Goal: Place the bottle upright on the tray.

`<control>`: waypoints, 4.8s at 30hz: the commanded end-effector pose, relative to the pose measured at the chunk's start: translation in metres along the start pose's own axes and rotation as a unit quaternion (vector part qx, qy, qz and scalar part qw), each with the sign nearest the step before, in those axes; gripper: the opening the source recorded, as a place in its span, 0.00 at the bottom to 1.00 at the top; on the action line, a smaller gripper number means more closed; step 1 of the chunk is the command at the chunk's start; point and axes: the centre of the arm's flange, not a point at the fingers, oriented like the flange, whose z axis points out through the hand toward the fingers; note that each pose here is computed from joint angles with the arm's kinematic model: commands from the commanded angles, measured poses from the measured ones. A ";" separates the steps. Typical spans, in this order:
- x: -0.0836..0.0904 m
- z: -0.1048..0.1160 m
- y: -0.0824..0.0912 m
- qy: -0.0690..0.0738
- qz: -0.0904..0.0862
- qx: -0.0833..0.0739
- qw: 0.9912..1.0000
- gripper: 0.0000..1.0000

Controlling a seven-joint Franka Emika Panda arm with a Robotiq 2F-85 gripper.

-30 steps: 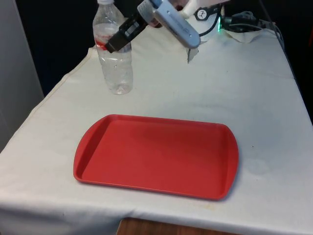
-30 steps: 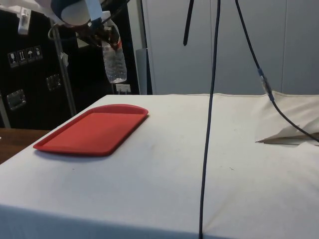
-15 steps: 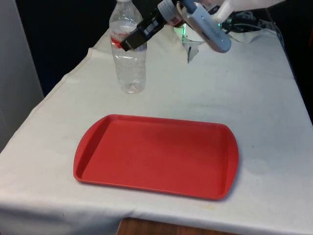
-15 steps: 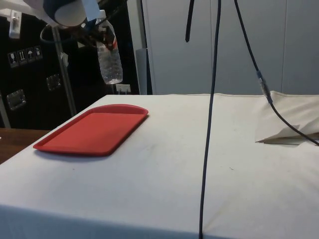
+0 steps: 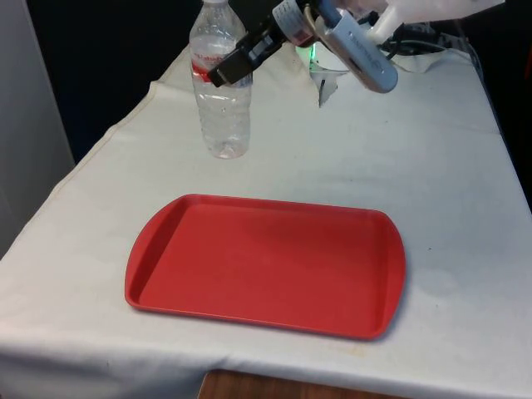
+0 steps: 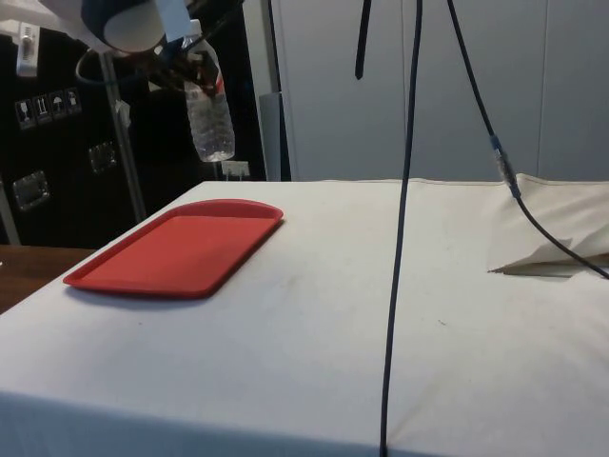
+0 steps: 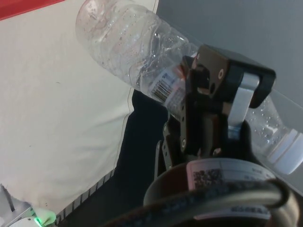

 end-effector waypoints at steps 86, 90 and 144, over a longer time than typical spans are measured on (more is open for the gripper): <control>-0.051 -0.022 0.005 0.087 0.032 0.034 0.995 0.34; -0.054 -0.022 0.005 0.085 0.030 0.034 0.995 0.34; -0.100 -0.001 0.012 0.042 0.058 0.030 0.997 0.34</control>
